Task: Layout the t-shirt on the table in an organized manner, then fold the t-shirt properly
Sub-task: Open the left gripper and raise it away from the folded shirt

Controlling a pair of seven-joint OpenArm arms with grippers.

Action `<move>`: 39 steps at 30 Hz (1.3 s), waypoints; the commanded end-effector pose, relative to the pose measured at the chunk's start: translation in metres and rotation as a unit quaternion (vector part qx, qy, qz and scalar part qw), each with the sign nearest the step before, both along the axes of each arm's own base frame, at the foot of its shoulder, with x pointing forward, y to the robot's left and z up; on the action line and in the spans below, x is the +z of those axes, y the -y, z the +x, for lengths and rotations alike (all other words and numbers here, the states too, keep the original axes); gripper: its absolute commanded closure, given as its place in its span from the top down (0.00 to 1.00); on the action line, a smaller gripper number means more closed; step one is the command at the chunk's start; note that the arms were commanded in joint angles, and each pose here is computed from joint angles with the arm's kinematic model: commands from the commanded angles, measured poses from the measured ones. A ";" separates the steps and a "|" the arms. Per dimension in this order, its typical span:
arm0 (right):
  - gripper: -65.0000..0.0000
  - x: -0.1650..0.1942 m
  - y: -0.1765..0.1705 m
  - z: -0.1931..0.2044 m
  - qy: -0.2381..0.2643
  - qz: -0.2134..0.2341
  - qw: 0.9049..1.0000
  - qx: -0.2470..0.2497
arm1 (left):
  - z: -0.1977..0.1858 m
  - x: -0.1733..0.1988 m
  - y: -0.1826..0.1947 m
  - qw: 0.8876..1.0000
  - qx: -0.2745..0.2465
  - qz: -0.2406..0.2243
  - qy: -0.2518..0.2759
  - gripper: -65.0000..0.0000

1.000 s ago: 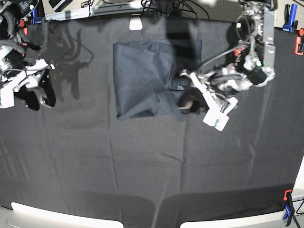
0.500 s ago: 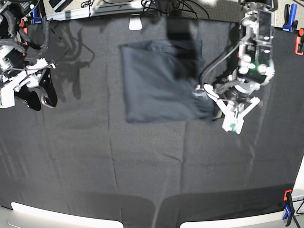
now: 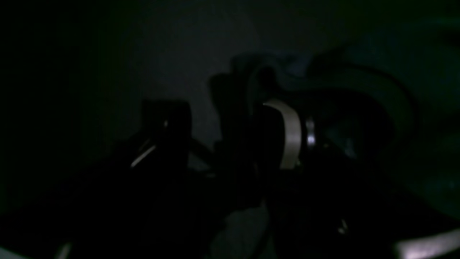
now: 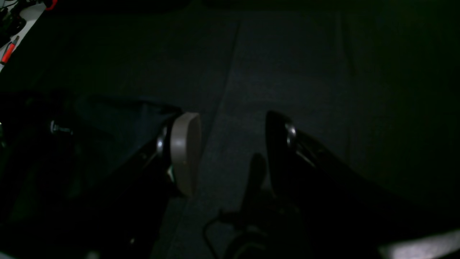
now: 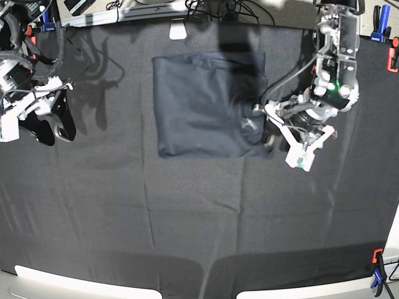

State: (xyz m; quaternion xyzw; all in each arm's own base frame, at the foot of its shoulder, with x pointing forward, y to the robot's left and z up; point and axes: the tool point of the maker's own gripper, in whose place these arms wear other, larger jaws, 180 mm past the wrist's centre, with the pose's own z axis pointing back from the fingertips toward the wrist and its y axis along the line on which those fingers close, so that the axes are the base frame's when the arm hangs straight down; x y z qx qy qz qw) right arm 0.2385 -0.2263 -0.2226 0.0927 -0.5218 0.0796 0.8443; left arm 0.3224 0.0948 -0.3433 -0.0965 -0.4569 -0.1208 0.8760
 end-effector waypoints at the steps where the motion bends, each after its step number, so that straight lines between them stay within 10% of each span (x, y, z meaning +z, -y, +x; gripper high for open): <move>1: 0.44 0.012 -0.003 0.002 0.024 -0.009 1.000 0.012 | 0.013 0.021 -0.011 0.999 0.015 0.007 0.045 0.47; 8: 0.44 0.014 -0.005 0.003 0.027 -0.004 0.999 0.016 | 0.020 0.030 -0.083 0.985 0.128 0.084 0.074 0.47; 13: 0.44 0.017 -0.009 0.003 0.035 0.008 0.999 0.025 | -0.005 0.027 -0.047 0.996 0.029 -0.063 0.052 0.47; 19: 0.44 0.017 -0.009 0.003 0.035 0.008 0.999 0.025 | -0.068 0.022 -0.011 0.974 -0.091 -0.208 -0.022 0.47; 28: 0.44 0.017 -0.009 0.003 0.035 0.008 0.999 0.025 | -0.125 -0.022 0.007 0.968 -0.125 -0.183 -0.121 0.47; 39: 0.44 0.017 -0.009 0.003 0.035 0.008 0.999 0.025 | -0.117 -0.020 0.021 0.965 -0.101 -0.212 -0.117 0.47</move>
